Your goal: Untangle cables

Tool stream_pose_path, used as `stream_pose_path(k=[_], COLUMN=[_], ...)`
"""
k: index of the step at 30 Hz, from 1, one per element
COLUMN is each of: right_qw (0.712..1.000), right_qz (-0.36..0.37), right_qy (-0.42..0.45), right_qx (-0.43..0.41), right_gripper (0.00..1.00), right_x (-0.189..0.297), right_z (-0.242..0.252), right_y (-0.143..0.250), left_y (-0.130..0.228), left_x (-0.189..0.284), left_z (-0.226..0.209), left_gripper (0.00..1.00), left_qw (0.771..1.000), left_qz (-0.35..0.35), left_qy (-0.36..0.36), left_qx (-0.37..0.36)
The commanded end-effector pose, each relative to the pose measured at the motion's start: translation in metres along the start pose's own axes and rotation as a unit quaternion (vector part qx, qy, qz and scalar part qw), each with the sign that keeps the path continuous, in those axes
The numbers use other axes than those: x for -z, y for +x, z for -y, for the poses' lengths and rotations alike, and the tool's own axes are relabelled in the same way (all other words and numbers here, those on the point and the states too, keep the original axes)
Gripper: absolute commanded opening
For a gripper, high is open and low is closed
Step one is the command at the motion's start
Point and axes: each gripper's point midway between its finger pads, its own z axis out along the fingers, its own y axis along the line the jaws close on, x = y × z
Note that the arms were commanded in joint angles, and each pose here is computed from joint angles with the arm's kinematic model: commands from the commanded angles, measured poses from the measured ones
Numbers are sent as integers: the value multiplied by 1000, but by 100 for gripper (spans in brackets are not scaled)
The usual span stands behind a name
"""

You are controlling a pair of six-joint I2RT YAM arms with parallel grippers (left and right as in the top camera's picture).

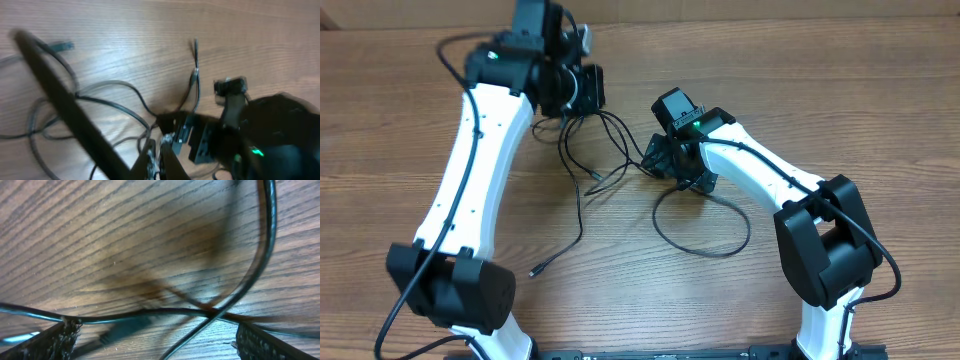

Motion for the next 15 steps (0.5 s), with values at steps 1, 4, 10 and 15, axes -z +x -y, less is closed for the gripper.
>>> stream_pose_path(k=[1, 4, 10, 15], right_qw=[1000, 1000, 1000, 1000], right_qz=[15, 17, 14, 16], right_qy=[13, 12, 1, 3], right_qx=[-11, -7, -2, -4], right_gripper=[100, 100, 100, 100], right_x=[-2, -2, -2, -2], right_z=[5, 5, 4, 6], right_y=[-5, -6, -10, -12], left_y=[-37, -47, -55, -77], left_x=[69, 108, 144, 184], left_z=[14, 32, 16, 40], left_gripper=[4, 4, 4, 4], left_qw=[993, 989, 978, 963], left_qz=[100, 137, 184, 258], left_qy=[-34, -24, -97, -67], left_qx=[-45, -58, -24, -43])
